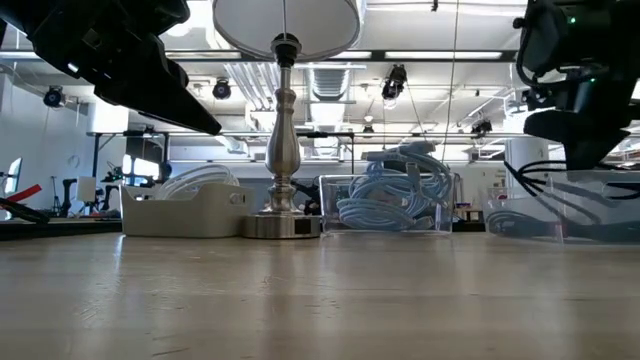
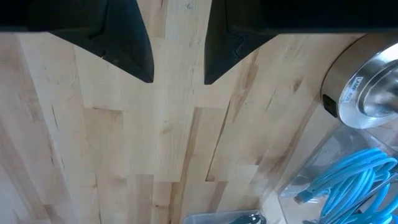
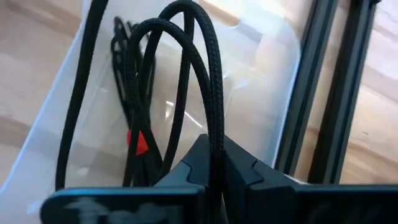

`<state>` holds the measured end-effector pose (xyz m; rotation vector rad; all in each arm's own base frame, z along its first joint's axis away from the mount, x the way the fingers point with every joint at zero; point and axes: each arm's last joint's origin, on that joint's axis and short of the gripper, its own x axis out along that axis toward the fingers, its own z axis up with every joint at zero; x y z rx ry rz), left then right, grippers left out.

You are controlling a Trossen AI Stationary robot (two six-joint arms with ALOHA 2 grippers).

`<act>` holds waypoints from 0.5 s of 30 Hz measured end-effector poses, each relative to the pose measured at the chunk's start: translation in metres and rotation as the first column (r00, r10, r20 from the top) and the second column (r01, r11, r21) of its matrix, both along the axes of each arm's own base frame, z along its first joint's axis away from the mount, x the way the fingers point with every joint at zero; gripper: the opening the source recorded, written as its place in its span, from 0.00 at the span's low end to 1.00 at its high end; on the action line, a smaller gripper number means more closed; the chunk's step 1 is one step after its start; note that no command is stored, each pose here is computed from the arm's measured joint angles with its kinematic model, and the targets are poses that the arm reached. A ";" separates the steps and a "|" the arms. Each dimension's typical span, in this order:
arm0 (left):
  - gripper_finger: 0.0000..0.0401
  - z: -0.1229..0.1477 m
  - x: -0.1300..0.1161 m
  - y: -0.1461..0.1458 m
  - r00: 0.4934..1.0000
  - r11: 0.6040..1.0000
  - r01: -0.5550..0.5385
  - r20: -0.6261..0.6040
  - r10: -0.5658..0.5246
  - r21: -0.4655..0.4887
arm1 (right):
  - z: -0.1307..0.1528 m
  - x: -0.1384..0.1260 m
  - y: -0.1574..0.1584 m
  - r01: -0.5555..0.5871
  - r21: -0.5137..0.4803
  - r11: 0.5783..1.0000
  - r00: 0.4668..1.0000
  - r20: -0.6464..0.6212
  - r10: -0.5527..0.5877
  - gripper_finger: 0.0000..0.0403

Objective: Pick & Place USB Port
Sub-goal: Put the right black USB cable into the right transparent bin, then put the black USB cable into the right transparent bin

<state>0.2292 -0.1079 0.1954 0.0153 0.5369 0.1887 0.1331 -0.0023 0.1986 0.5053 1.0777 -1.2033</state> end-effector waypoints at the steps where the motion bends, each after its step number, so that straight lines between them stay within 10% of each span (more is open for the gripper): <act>1: 0.36 0.000 0.000 0.000 1.000 1.000 0.000 0.000 0.000 0.000 | -0.001 0.001 0.000 -0.003 0.010 1.000 1.000 -0.004 0.003 0.04; 15: 0.36 0.000 0.000 0.000 1.000 1.000 -0.005 0.002 0.005 -0.008 | 0.019 0.012 0.002 -0.099 0.045 0.994 0.994 0.044 0.097 0.30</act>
